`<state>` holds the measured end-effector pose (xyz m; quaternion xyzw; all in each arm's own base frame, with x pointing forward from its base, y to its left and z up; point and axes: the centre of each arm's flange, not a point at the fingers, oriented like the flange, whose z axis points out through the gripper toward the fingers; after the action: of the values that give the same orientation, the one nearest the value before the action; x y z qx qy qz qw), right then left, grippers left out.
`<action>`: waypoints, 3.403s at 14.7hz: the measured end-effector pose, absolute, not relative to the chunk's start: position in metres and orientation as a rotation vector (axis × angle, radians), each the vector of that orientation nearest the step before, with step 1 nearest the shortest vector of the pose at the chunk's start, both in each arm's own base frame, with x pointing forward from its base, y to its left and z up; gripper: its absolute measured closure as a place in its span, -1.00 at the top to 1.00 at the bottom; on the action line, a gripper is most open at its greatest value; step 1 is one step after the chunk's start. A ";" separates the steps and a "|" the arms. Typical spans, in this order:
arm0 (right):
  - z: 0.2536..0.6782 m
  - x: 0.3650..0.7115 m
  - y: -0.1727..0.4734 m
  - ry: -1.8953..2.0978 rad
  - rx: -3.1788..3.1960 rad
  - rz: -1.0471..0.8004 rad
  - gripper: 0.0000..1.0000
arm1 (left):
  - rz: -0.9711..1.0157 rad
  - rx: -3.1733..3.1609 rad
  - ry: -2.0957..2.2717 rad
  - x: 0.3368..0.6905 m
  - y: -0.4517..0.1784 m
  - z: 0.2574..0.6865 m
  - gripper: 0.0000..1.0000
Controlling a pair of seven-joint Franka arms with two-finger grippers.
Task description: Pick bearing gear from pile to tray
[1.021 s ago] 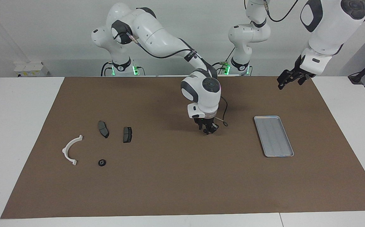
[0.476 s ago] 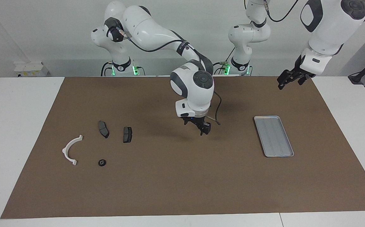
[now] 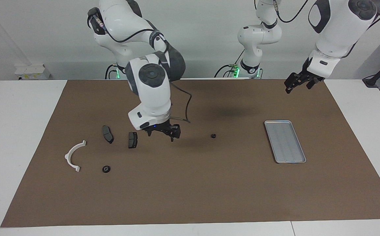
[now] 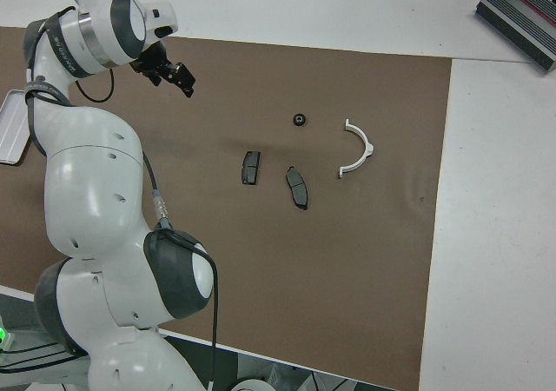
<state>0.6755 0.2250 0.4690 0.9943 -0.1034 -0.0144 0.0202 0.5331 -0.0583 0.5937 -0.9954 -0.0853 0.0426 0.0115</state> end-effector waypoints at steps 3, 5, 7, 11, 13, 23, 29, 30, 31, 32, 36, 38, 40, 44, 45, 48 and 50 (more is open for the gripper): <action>0.454 0.694 0.142 -0.126 3.096 -0.090 1.00 | 0.117 -3.127 -0.374 0.531 -0.102 0.582 1.00; 0.435 0.702 0.087 -0.028 3.109 -0.062 1.00 | 0.103 -3.130 -0.402 0.534 -0.137 0.560 1.00; 0.409 0.700 0.045 -0.009 3.116 -0.007 1.00 | 0.094 -3.140 -0.400 0.542 -0.181 0.525 1.00; 0.357 0.682 0.018 -0.031 3.115 0.036 1.00 | 0.096 -3.139 -0.463 0.551 -0.261 0.439 1.00; 0.341 0.679 0.016 -0.037 3.115 0.034 1.00 | 0.126 -3.124 -0.509 0.556 -0.292 0.405 1.00; 0.291 0.688 0.007 -0.226 3.092 0.079 1.00 | 0.135 -3.113 -0.570 0.551 -0.339 0.309 0.63; 0.277 0.691 0.005 -0.238 3.093 0.112 1.00 | 0.140 -3.109 -0.564 0.541 -0.338 0.295 0.60; 0.276 0.691 0.003 -0.240 3.092 0.111 1.00 | 0.141 -3.109 -0.563 0.541 -0.338 0.295 0.43; 0.276 0.691 0.002 -0.240 3.091 0.111 0.99 | 0.141 -3.109 -0.563 0.540 -0.338 0.295 0.40; 0.277 0.692 0.002 -0.241 3.091 0.115 0.86 | 0.141 -3.109 -0.563 0.540 -0.338 0.295 0.40; 0.283 0.693 -0.001 -0.273 3.089 0.131 0.22 | 0.142 -3.108 -0.562 0.539 -0.337 0.294 0.39; 0.285 0.693 -0.001 -0.285 3.088 0.136 -0.05 | 0.130 -3.114 -0.563 0.538 -0.337 0.291 0.24; 0.287 0.692 -0.002 -0.291 3.087 0.138 -0.30 | 0.121 -3.118 -0.559 0.534 -0.338 0.292 0.17; 0.287 0.693 -0.002 -0.291 3.087 0.139 -0.30 | 0.134 -3.104 -0.563 0.534 -0.334 0.297 -0.53; 0.287 0.693 -0.002 -0.291 3.087 0.136 -0.30 | 0.151 -3.090 -0.568 0.536 -0.329 0.300 -0.53; 0.290 0.690 -0.002 -0.288 3.076 0.046 -0.30 | 0.180 -3.084 -0.495 0.555 -0.291 0.328 -0.53; 0.309 0.690 -0.001 -0.285 3.063 -0.020 -0.30 | 0.207 -3.099 -0.382 0.570 -0.226 0.364 -0.53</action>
<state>0.6900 -0.0009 0.3094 0.9952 -0.0925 -0.0065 0.0328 0.5700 -0.2258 0.3639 -0.9903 -0.1219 0.0661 0.0060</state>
